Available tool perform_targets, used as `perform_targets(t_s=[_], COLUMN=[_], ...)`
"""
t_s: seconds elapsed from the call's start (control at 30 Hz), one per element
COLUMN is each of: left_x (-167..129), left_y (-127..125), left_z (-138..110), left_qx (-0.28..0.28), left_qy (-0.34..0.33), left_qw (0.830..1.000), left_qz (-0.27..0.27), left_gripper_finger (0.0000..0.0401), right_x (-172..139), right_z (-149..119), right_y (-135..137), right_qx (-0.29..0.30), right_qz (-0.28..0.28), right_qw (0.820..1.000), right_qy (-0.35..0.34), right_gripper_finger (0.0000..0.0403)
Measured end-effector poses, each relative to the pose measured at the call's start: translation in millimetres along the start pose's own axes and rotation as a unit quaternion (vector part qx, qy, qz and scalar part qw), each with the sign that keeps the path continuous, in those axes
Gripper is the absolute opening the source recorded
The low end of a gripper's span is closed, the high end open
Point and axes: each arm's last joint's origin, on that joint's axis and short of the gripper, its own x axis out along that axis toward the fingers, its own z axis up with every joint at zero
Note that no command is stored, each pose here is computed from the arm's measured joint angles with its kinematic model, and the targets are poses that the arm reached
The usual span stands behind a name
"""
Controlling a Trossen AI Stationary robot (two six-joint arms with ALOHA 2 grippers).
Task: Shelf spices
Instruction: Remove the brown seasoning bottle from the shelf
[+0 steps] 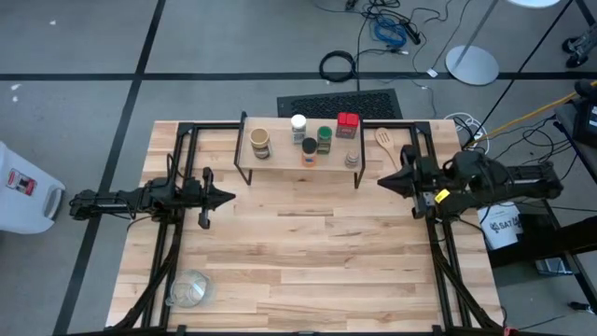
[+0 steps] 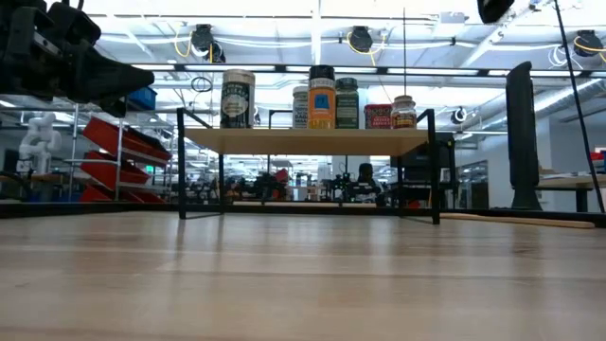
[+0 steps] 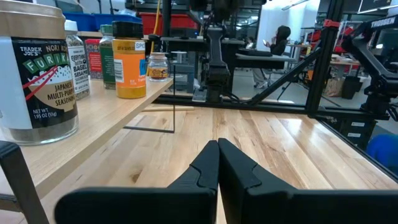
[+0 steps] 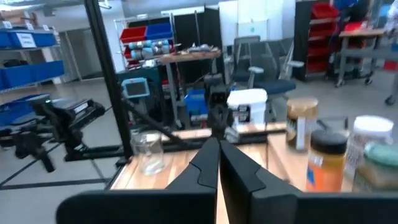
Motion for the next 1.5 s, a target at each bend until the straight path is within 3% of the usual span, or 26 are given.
perform_targets(t_s=[0.37, 1.13, 1.2, 1.33, 1.5], left_x=[0, 0, 0, -4, -10], left_y=[0, 0, 0, -1, -2], left_z=[0, 5, 9, 26, 52], left_qx=[0.000, 0.001, 0.011, -0.039, -0.041], left_qy=[0.000, -0.026, -0.046, -0.077, -0.107], left_qw=[1.000, 1.000, 0.999, 0.996, 0.993], left_qz=[0.000, -0.001, 0.006, 0.004, 0.001], left_gripper_finger=[0.0006, 0.0006, 0.0006, 0.0006, 0.0006], right_x=[20, 19, 19, 19, 21], right_z=[-3, -3, -3, -3, -4], right_y=[3, 10, 10, 10, 10], right_qx=[-0.006, -0.003, -0.003, 0.002, 0.006], right_qz=[0.001, 0.026, 0.024, 0.022, 0.022], right_qw=[0.999, 0.999, 0.999, 0.999, 0.999], right_qy=[0.036, 0.036, 0.036, 0.036, 0.040], right_gripper_finger=[0.0000, 0.0000, 0.0000, 0.0000, 0.0000])
